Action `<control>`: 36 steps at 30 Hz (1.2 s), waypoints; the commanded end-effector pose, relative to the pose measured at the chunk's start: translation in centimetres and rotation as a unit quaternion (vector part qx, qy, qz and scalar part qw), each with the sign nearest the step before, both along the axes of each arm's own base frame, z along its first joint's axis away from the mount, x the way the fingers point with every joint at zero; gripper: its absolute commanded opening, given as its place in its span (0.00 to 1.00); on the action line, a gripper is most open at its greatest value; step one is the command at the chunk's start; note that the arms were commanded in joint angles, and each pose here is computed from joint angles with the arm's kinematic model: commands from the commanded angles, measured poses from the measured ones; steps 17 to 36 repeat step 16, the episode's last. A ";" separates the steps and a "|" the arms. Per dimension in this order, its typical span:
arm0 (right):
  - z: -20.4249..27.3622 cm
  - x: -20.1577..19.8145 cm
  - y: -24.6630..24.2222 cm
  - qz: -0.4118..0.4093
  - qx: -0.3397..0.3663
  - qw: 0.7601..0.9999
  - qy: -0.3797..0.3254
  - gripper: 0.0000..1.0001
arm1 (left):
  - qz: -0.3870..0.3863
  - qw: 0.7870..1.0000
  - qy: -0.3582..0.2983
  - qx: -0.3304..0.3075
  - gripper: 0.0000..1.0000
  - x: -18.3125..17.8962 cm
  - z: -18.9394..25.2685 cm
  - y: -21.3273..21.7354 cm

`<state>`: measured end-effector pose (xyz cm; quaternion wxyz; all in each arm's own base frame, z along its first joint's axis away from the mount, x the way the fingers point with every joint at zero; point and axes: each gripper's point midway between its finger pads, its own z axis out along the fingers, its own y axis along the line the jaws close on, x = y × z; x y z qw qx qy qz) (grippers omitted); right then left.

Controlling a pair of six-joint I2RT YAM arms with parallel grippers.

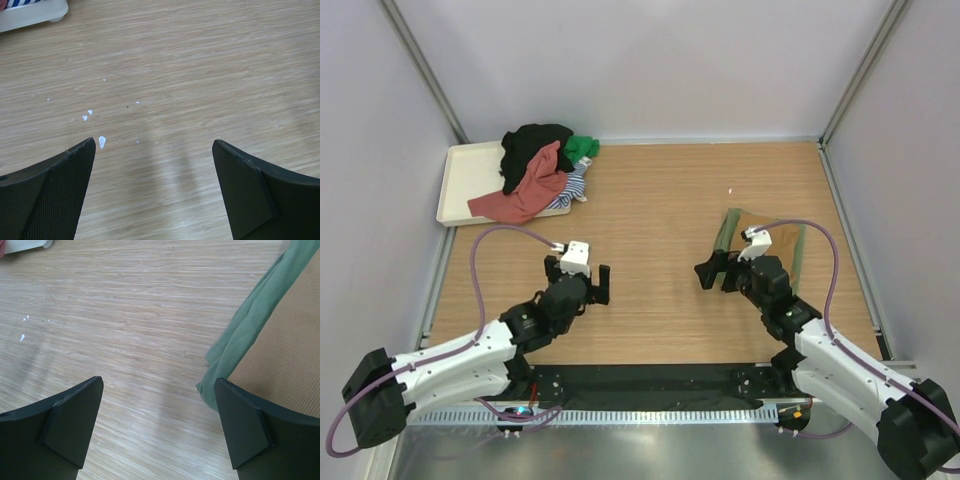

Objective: Fold and stack the tank tops
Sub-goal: Neatly place the folded tank top to the corner

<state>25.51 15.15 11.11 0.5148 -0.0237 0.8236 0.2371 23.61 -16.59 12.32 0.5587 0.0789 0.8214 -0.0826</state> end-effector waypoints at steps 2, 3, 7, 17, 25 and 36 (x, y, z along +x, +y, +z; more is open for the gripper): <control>1.6 0.9 -0.2 -0.013 0.005 0.999 -0.036 1.00 | 0.019 0.998 -0.048 -0.045 1.00 0.7 2.7 0.3; 1.7 0.9 -0.4 -0.017 0.003 0.999 -0.037 1.00 | 0.018 0.998 -0.048 -0.046 1.00 0.6 2.4 0.5; 1.8 0.7 -0.5 -0.019 0.006 0.999 -0.042 1.00 | 0.009 0.995 -0.059 -0.078 1.00 -0.1 2.8 0.7; 2.1 0.5 -1.2 -0.035 0.013 0.998 -0.048 1.00 | 0.058 0.985 -0.086 -0.137 1.00 -0.9 3.3 3.4; 2.1 0.5 -1.2 -0.035 0.013 0.998 -0.048 1.00 | 0.058 0.985 -0.086 -0.137 1.00 -0.9 3.3 3.4; 2.1 0.5 -1.2 -0.035 0.013 0.998 -0.048 1.00 | 0.058 0.985 -0.086 -0.137 1.00 -0.9 3.3 3.4</control>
